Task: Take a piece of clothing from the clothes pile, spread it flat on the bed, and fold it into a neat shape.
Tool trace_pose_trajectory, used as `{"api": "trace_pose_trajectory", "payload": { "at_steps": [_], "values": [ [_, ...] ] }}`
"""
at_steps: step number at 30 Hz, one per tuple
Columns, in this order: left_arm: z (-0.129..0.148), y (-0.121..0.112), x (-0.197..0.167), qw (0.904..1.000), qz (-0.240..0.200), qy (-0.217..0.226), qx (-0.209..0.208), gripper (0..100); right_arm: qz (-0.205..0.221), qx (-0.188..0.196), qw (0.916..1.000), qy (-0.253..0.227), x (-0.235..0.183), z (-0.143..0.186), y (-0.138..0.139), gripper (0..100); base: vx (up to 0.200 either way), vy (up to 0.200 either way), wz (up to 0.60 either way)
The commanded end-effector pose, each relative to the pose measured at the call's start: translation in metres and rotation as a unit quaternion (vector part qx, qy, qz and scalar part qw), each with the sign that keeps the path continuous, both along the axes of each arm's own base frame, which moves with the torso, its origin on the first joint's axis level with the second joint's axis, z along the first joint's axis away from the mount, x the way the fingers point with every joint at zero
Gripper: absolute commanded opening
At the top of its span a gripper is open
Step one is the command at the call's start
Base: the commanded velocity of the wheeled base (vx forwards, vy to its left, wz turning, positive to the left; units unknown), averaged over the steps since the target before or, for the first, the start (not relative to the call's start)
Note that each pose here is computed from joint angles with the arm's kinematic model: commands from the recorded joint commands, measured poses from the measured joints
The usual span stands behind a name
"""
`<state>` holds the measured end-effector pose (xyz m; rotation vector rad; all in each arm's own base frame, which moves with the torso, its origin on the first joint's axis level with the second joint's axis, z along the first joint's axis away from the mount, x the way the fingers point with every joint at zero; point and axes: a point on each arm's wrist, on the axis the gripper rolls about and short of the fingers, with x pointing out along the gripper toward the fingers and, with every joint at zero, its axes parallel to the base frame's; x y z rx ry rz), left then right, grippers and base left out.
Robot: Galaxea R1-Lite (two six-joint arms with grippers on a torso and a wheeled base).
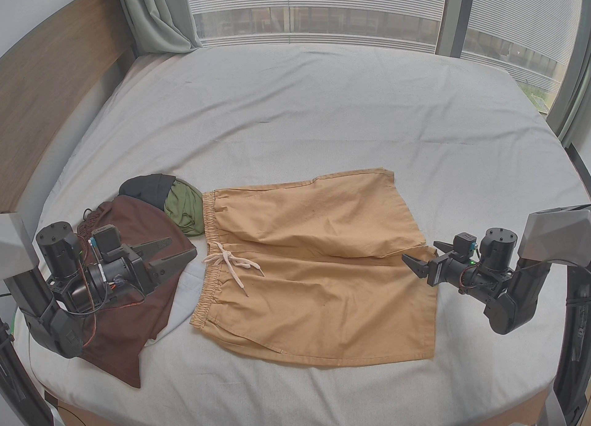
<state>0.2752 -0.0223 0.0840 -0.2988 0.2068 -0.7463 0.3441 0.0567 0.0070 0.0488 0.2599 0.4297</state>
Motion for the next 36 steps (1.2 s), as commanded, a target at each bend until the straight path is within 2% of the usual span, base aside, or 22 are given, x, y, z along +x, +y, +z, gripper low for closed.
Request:
{"api": "trace_pose_trajectory", "payload": {
  "at_steps": [1,9,14,17,27,30,36],
  "values": [
    [-0.001,0.000,0.000,1.0000,-0.001,0.001,0.000,100,-0.005,0.002,0.9999,-0.016,-0.012,0.022,-0.006,100,0.000,0.000,0.00],
    [0.000,-0.001,-0.002,1.0000,-0.002,0.002,0.000,100,0.007,0.006,0.9998,-0.015,-0.035,0.037,-0.008,100,0.000,0.000,0.00],
    [-0.002,0.000,-0.005,1.0000,-0.001,0.008,0.001,100,0.017,0.004,0.9998,0.012,-0.056,0.035,-0.007,100,0.000,0.000,0.00],
    [-0.004,0.002,-0.008,0.9999,-0.004,0.015,0.000,100,0.034,0.013,0.9987,0.034,-0.069,0.032,-0.005,100,0.000,0.000,0.00],
    [-0.018,0.010,-0.024,0.9985,-0.043,0.020,0.029,100,0.085,0.026,0.9949,0.047,-0.082,0.030,0.019,100,0.000,0.000,0.00],
    [-0.024,0.012,-0.028,0.9973,-0.061,0.033,0.026,100,0.092,0.026,0.9944,0.047,-0.083,0.030,0.023,100,0.000,0.000,0.00],
    [-0.037,0.013,-0.030,0.9957,-0.061,0.066,0.023,100,0.093,0.027,0.9946,0.037,-0.083,0.035,0.023,100,0.000,0.000,0.00]
  ]
}}
